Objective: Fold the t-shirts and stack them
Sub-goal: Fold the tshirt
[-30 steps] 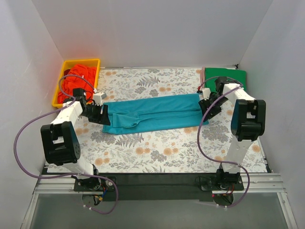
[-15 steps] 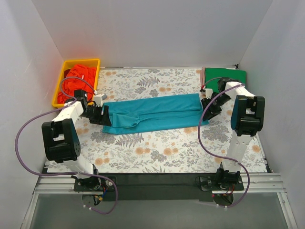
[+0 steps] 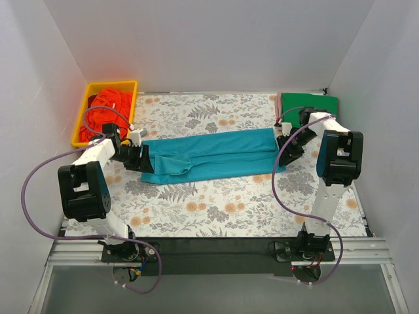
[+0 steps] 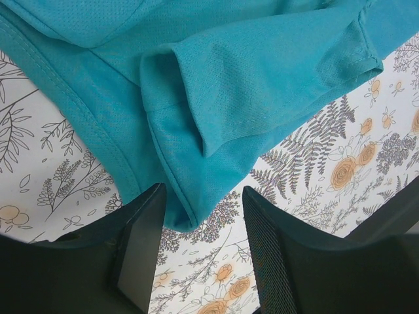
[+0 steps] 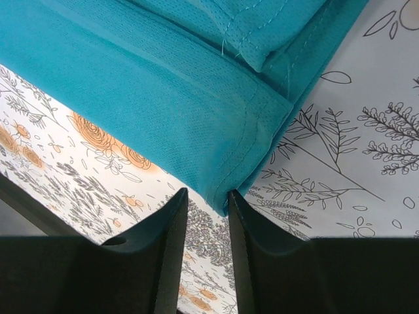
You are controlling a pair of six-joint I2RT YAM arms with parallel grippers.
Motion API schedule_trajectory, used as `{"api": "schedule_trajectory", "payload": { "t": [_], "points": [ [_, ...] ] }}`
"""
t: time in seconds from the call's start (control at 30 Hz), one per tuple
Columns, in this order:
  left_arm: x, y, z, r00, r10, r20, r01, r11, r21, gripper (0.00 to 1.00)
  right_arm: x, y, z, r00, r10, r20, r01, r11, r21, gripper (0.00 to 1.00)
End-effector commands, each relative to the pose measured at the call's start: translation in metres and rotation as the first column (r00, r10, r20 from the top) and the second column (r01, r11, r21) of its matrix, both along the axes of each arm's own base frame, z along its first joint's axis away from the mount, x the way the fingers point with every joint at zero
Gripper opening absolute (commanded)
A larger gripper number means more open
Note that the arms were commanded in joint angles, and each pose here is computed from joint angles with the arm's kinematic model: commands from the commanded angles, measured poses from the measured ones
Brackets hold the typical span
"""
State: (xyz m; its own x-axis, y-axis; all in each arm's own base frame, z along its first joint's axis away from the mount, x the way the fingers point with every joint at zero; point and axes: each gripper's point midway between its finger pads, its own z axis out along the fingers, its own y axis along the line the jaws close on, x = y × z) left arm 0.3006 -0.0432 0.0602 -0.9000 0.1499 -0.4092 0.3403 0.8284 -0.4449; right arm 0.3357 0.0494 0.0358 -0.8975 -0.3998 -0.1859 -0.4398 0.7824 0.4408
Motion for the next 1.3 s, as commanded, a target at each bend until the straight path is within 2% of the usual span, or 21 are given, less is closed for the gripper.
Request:
{"api": "schedule_trajectory", "payload": {
  "t": [0.0, 0.17, 0.27, 0.3, 0.4, 0.47, 0.57, 0.87, 1.0, 1.03, 1.17, 1.27],
  "points": [
    [0.002, -0.003, 0.004, 1.000, -0.003, 0.025, 0.004, 1.000, -0.018, 0.49, 0.006, -0.005, 0.007, 1.000, -0.017, 0.006, 0.017, 1.000, 0.000, 0.39],
    [0.004, -0.003, 0.004, 1.000, 0.001, 0.023, 0.000, 1.000, -0.023, 0.50, 0.012, -0.003, 0.009, 1.000, -0.026, 0.011, 0.026, 1.000, 0.009, 0.37],
    [0.004, -0.004, 0.002, 1.000, 0.002, 0.017, -0.002, 1.000, -0.028, 0.48, 0.013, -0.003, 0.007, 1.000, -0.028, 0.007, 0.028, 1.000, 0.009, 0.31],
    [0.005, -0.005, 0.002, 1.000, 0.001, 0.018, 0.000, 1.000, -0.029, 0.47, 0.013, -0.003, 0.007, 1.000, -0.028, 0.007, 0.028, 1.000, 0.009, 0.25],
    [0.004, -0.006, 0.004, 1.000, -0.001, 0.018, 0.001, 0.999, -0.034, 0.42, 0.012, -0.003, 0.007, 1.000, -0.025, 0.005, 0.025, 1.000, 0.007, 0.17],
    [0.003, -0.004, 0.002, 1.000, 0.003, 0.013, -0.003, 1.000, -0.025, 0.41, 0.010, -0.003, 0.007, 1.000, -0.025, 0.004, 0.025, 1.000, 0.006, 0.14],
    [0.002, -0.001, -0.005, 1.000, 0.017, 0.003, -0.017, 1.000, -0.004, 0.46, 0.009, -0.004, 0.007, 1.000, -0.021, 0.004, 0.021, 1.000, 0.003, 0.08],
    [0.006, 0.001, -0.012, 0.999, 0.037, -0.004, -0.037, 0.999, 0.029, 0.51, 0.008, -0.004, 0.004, 1.000, -0.018, -0.003, 0.018, 1.000, 0.003, 0.02],
    [0.005, -0.003, -0.007, 1.000, 0.028, 0.001, -0.028, 1.000, 0.009, 0.36, 0.008, -0.004, 0.006, 1.000, -0.017, 0.000, 0.017, 1.000, 0.002, 0.01],
    [0.003, -0.004, -0.007, 1.000, 0.024, -0.001, -0.024, 1.000, 0.006, 0.28, 0.007, -0.005, 0.007, 1.000, -0.017, 0.003, 0.017, 1.000, 0.000, 0.01],
    [-0.007, -0.004, -0.006, 1.000, 0.004, -0.027, -0.004, 1.000, 0.005, 0.10, 0.004, -0.007, 0.009, 1.000, -0.014, 0.008, 0.014, 1.000, -0.006, 0.01],
    [-0.012, -0.003, -0.002, 1.000, -0.001, -0.026, 0.001, 1.000, 0.017, 0.00, 0.003, -0.011, 0.011, 1.000, -0.016, 0.016, 0.016, 1.000, -0.010, 0.01]
  ]
}}
